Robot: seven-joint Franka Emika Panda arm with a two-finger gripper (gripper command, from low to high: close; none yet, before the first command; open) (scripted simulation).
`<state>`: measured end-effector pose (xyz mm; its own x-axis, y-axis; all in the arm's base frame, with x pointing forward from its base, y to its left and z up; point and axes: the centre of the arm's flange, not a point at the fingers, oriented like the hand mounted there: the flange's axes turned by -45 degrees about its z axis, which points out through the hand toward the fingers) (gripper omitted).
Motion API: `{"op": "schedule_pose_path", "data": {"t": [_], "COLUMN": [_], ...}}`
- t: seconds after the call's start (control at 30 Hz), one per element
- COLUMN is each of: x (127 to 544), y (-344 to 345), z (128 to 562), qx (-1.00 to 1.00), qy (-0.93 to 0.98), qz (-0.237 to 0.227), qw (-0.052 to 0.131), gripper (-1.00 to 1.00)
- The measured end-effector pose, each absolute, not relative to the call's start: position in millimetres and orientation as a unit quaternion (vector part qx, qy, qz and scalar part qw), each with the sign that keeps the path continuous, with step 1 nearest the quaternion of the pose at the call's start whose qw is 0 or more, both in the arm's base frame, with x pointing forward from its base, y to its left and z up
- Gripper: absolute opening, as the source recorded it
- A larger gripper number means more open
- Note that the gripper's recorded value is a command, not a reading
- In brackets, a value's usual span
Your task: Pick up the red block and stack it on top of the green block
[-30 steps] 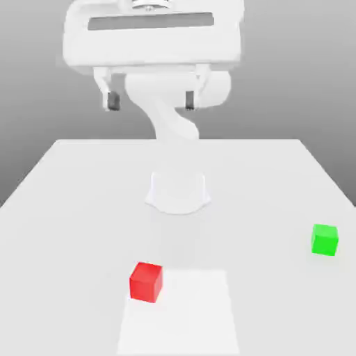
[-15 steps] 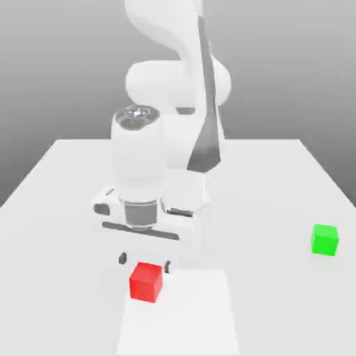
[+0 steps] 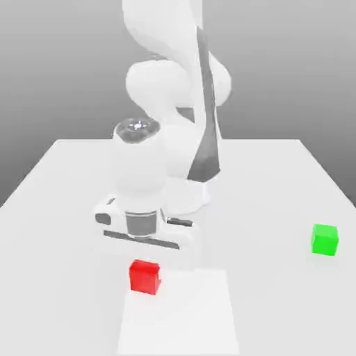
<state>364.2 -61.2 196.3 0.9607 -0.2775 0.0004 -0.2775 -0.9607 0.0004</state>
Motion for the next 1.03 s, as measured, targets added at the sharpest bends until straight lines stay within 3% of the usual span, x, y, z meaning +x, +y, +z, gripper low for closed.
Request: {"op": "schedule_pose_path", "data": {"t": [0.07,0.33,0.63,0.7,0.9,0.93,1.03], "x": [366,355,241,213,211,210,210], "y": [-54,144,316,339,343,343,343], "z": [208,227,244,243,195,186,186], "qx": [0.992,0.982,0.868,0.840,0.835,0.834,0.834], "qy": [-0.125,0.190,0.496,0.543,0.551,0.552,0.552], "qz": [0.000,0.002,0.000,0.000,0.001,0.001,0.001], "qw": [-0.001,-0.003,-0.001,0.000,0.001,0.001,0.001], "gripper": [-1.00,-1.00,-1.00,-1.00,-1.00,1.00,1.00]}}
